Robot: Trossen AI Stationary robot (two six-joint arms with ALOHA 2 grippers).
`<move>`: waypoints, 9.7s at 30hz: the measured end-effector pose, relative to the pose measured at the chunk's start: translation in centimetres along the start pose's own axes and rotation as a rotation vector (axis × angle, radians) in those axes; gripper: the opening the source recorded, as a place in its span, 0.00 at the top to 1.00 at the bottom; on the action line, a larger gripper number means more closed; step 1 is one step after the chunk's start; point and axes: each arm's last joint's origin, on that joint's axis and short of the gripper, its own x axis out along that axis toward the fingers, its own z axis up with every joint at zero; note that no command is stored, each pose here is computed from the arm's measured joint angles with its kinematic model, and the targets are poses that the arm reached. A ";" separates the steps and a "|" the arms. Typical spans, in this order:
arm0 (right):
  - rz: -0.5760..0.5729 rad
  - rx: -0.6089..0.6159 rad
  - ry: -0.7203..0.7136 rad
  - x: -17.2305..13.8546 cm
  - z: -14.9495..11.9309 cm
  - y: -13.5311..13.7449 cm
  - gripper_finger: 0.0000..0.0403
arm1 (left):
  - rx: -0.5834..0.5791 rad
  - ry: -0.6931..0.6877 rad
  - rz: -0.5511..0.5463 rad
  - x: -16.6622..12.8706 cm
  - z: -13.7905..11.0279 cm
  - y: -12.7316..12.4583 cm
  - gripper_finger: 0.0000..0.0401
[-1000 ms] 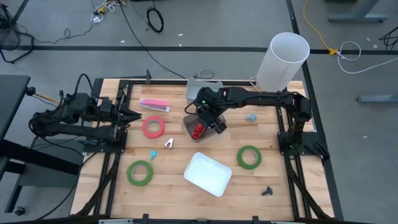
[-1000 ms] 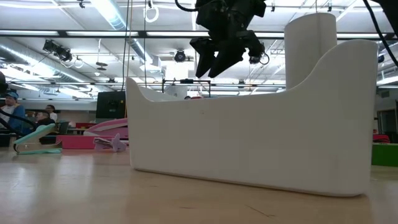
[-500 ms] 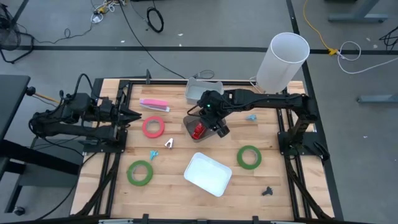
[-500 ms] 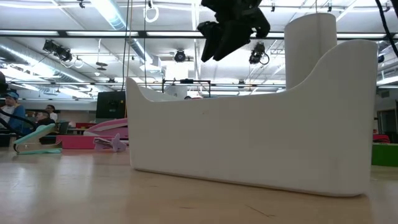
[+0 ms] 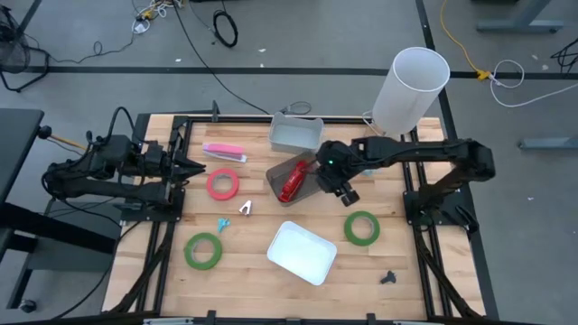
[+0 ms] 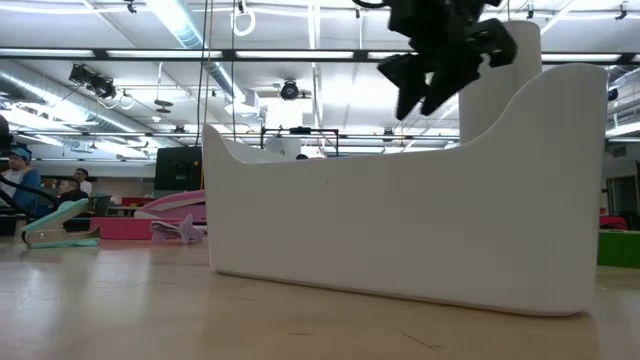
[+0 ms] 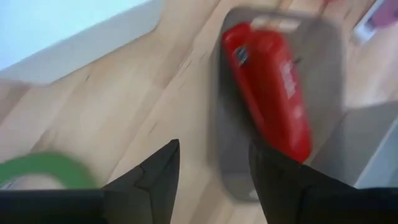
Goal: Pick and place Stapler, Stapler remover, tape
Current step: Put the top green tape into the gray bin, then put the top light blue staple remover into the white bin
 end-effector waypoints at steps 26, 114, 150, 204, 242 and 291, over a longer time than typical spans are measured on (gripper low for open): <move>0.033 0.055 0.090 1.1 -1.9 2.0 0.52 | 0.000 0.000 0.000 0.0 0.0 0.0 0.91; 0.098 0.023 0.331 8.5 -7.1 10.8 0.28 | 0.000 0.001 0.000 0.0 0.0 0.0 0.91; 0.193 0.098 0.289 9.1 -8.4 10.3 0.66 | 0.000 0.000 0.000 0.0 0.0 0.0 0.91; -0.240 0.373 -0.286 1.8 -1.6 -2.7 0.78 | 0.000 0.000 0.000 0.0 0.0 0.0 0.91; -0.800 0.608 -0.373 0.0 -6.2 -11.2 0.78 | 0.000 0.001 -0.001 0.0 0.0 0.0 0.91; -0.736 0.712 -0.314 4.0 -9.6 -14.0 0.46 | 0.000 0.001 0.000 0.0 0.0 0.0 0.91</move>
